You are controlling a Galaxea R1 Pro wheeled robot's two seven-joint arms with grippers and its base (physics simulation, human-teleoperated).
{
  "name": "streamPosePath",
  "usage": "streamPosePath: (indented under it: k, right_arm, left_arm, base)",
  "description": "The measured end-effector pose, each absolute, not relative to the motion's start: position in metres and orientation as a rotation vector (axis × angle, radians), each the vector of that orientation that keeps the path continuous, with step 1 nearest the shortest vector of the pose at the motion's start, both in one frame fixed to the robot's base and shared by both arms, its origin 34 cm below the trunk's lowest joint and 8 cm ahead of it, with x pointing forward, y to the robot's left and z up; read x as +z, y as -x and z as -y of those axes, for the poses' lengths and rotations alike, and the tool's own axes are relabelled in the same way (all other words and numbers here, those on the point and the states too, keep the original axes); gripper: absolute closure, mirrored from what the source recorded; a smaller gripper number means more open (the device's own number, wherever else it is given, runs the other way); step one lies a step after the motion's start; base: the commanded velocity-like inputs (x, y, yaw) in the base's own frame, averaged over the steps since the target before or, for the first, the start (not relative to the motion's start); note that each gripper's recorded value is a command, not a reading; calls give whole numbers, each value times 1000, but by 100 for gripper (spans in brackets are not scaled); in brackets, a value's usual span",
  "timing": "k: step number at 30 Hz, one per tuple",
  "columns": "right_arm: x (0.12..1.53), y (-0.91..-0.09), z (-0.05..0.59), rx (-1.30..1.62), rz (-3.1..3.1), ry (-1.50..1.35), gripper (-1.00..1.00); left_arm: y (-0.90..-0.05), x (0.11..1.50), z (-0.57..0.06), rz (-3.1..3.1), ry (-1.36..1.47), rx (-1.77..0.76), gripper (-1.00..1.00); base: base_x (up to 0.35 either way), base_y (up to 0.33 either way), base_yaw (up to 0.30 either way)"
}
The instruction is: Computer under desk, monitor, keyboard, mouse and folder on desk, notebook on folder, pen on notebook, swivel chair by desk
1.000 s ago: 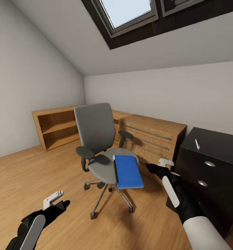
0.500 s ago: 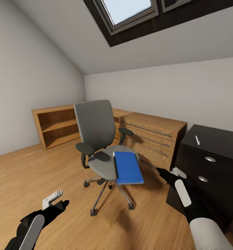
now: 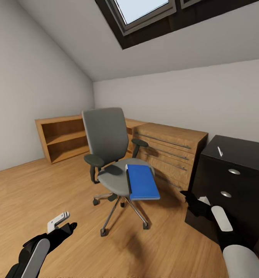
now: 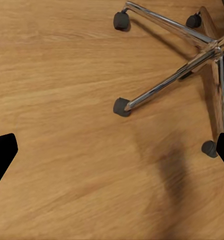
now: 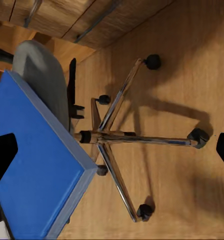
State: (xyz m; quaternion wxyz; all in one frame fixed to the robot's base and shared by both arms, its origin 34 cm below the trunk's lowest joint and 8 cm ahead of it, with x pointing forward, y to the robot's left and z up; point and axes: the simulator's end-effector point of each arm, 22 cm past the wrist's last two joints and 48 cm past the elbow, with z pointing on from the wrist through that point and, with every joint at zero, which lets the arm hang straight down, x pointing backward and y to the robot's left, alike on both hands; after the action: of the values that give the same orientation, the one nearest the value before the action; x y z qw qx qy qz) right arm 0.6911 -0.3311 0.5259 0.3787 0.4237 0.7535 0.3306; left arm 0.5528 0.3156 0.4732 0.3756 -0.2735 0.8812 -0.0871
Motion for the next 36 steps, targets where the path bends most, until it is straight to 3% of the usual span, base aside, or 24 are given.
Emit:
streamPosePath:
  k: [36]
  right_arm:
    - [438, -687, 311, 898, -2004, -1147, -100]
  left_arm:
    - [-547, 414, -313, -2343, 718, -198, -100]
  base:
    - [0, 0, 0]
